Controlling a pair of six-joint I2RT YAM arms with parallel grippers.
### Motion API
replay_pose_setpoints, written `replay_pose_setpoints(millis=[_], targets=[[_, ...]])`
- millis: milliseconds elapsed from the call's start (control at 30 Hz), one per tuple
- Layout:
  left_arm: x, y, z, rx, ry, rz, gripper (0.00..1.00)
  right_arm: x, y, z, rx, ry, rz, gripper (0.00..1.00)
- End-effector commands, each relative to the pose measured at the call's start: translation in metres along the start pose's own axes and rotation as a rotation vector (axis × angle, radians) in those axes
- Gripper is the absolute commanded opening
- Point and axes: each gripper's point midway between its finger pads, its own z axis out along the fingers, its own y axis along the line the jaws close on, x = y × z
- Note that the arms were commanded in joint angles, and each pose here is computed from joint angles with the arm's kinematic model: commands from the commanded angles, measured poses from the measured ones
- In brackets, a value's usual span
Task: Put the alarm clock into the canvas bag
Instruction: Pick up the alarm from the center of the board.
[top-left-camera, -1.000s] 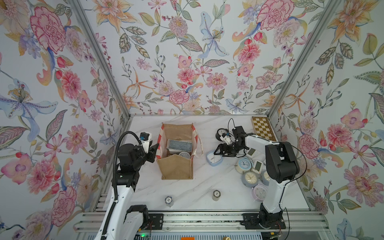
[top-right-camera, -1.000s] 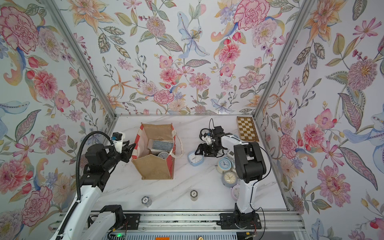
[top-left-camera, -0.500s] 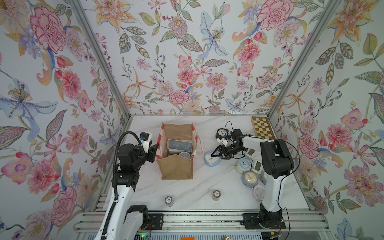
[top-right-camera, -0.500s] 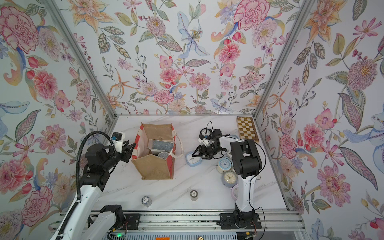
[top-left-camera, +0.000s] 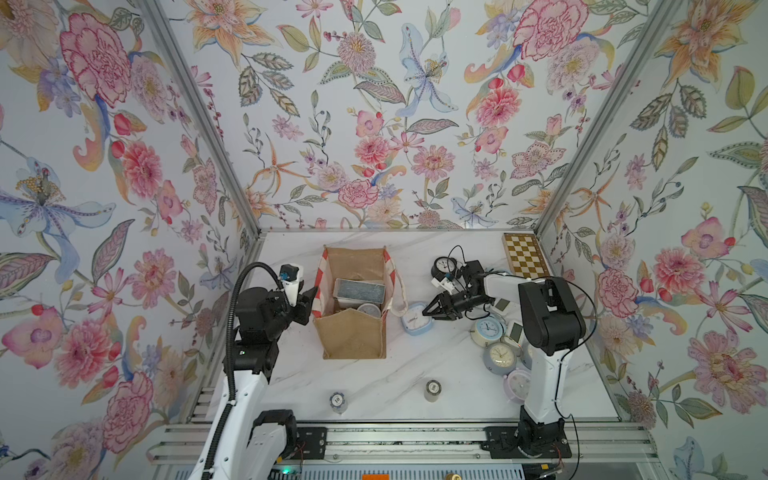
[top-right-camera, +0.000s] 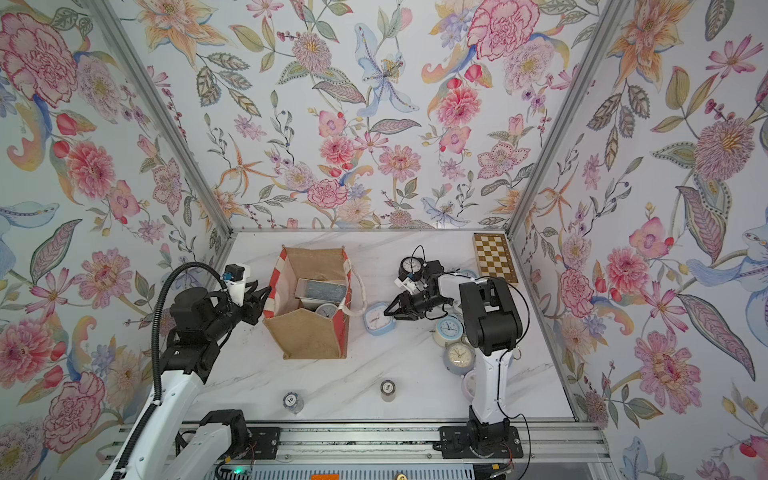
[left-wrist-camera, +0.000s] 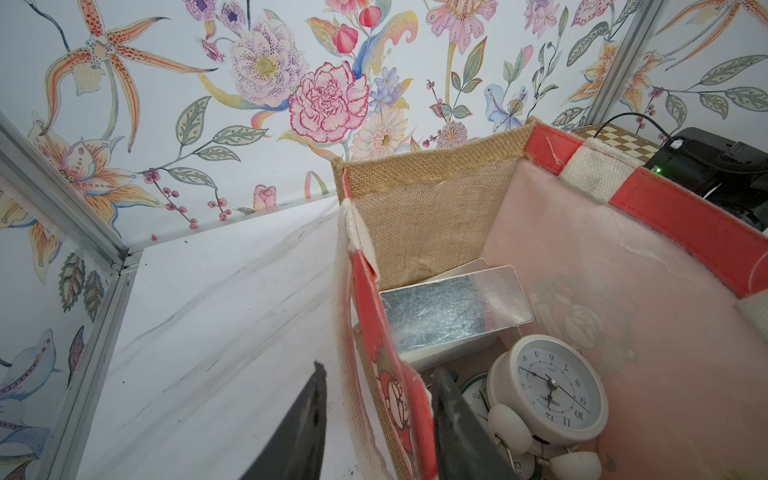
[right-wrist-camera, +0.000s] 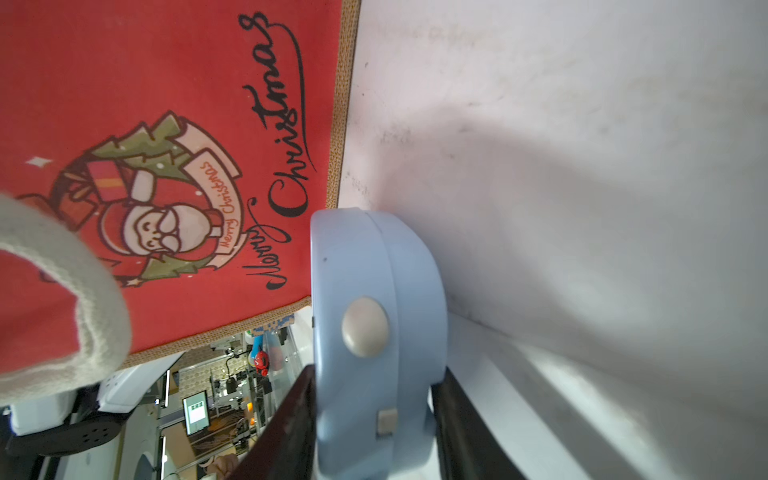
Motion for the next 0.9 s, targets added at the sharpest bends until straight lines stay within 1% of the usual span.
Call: replay_pose_setpoints(millis=[0, 200, 300, 433, 600, 733, 800, 867], targets=[[0.001, 0.002, 0.002, -0.002, 0.013, 0.009, 0.43, 0.002, 0.002, 0.000, -0.023, 0.003, -0.001, 0.38], [0.003, 0.002, 0.003, 0.003, 0.021, 0.002, 0.42, -0.002, 0.014, -0.010, 0.001, -0.028, -0.029, 0.35], [0.004, 0.002, 0.004, 0.005, 0.026, 0.000, 0.39, -0.005, 0.025, -0.022, 0.025, -0.065, -0.054, 0.34], [0.003, 0.002, 0.004, 0.008, 0.023, 0.002, 0.32, -0.012, 0.040, -0.041, 0.059, -0.118, -0.081, 0.30], [0.001, -0.002, 0.004, 0.030, 0.013, 0.007, 0.21, -0.024, 0.078, -0.068, 0.096, -0.209, -0.159, 0.28], [-0.002, -0.004, 0.002, 0.036, 0.003, 0.011, 0.14, -0.037, 0.111, -0.088, 0.135, -0.285, -0.216, 0.28], [-0.003, -0.005, 0.001, 0.039, -0.003, 0.014, 0.11, -0.043, 0.131, -0.097, 0.160, -0.326, -0.259, 0.28], [-0.004, -0.005, 0.000, 0.037, -0.007, 0.020, 0.07, -0.048, 0.151, -0.102, 0.178, -0.359, -0.306, 0.28]])
